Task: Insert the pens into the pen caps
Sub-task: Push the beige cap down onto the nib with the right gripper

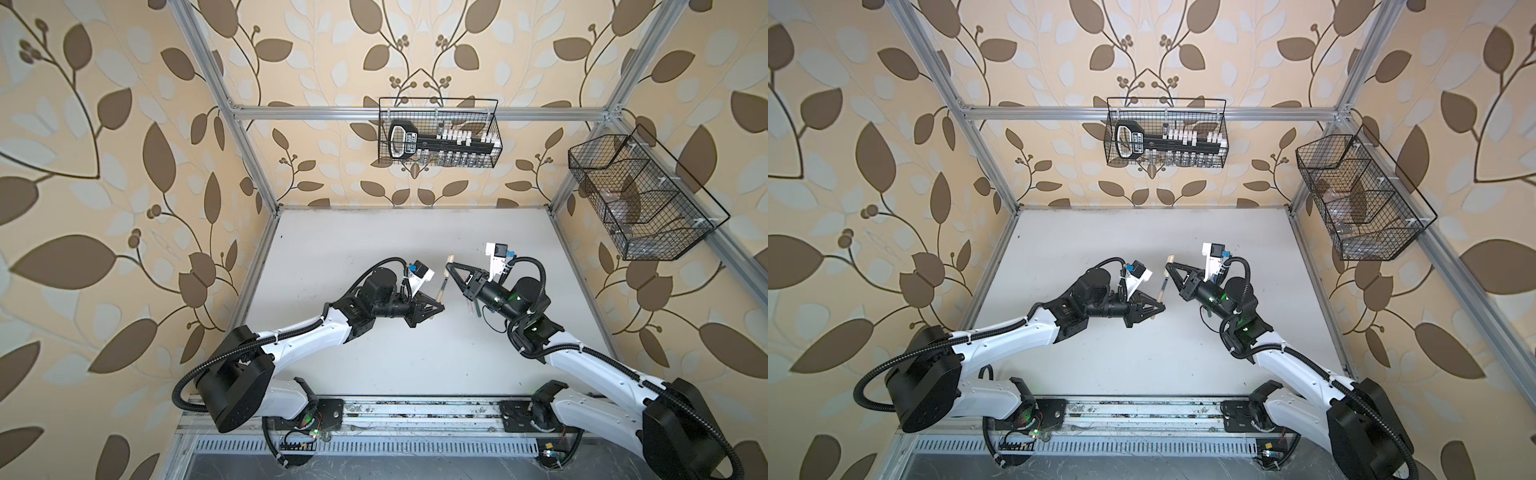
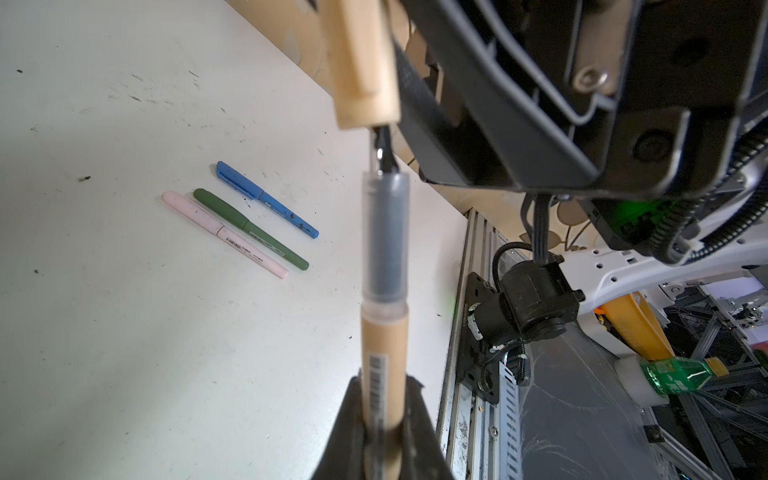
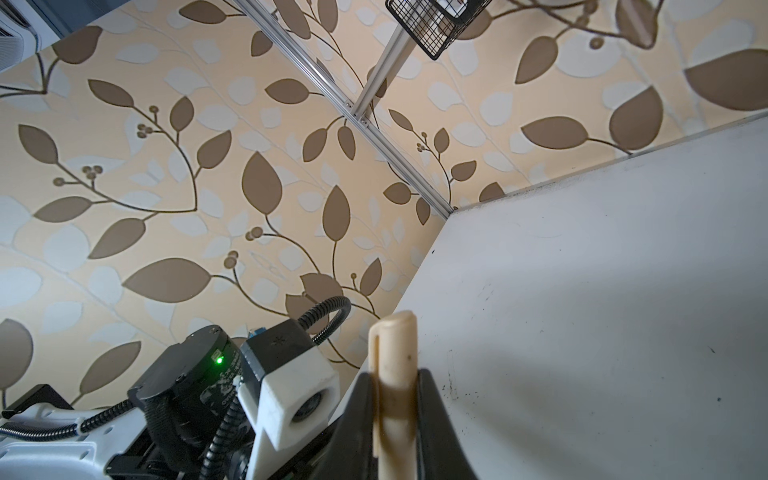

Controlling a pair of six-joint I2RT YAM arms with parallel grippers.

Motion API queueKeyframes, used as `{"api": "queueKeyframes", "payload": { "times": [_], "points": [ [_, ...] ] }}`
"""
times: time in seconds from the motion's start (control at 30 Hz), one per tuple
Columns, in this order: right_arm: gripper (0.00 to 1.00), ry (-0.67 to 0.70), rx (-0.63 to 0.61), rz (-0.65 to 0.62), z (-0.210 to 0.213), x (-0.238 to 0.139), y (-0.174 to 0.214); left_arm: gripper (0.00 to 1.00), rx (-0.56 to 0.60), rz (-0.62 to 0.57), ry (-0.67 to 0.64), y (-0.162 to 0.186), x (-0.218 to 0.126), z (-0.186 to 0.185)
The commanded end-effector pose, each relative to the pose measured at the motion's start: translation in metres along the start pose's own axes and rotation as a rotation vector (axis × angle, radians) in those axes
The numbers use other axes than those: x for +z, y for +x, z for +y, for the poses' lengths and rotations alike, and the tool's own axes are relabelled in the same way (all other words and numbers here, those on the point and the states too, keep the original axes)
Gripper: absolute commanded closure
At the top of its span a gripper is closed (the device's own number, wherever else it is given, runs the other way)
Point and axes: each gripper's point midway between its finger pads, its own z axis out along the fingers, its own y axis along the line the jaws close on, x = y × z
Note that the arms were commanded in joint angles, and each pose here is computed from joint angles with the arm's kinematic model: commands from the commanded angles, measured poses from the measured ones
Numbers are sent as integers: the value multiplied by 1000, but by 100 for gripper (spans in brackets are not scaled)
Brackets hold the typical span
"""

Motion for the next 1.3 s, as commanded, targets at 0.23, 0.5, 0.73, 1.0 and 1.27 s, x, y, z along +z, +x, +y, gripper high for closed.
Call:
{"api": "queueKeyframes", "payload": {
  "times": [0.23,0.5,0.73,1.0,1.27],
  "points": [
    [84,-39,7,-4,9,-9,7,100,58,-55,39,-22,-8,-20],
    [84,-60,11,-16,14,-9,11,100,80,-70,53,-29,-12,-28],
    [85,-45,17,-39,10,-12,11,100,111,-103,53,-40,-19,-36],
    [85,-63,-7,-68,16,-17,4,100,117,-116,76,-48,-15,-40],
    [84,-95,-12,-94,23,-22,1,100,147,-174,126,-72,-12,-53]
  ]
}}
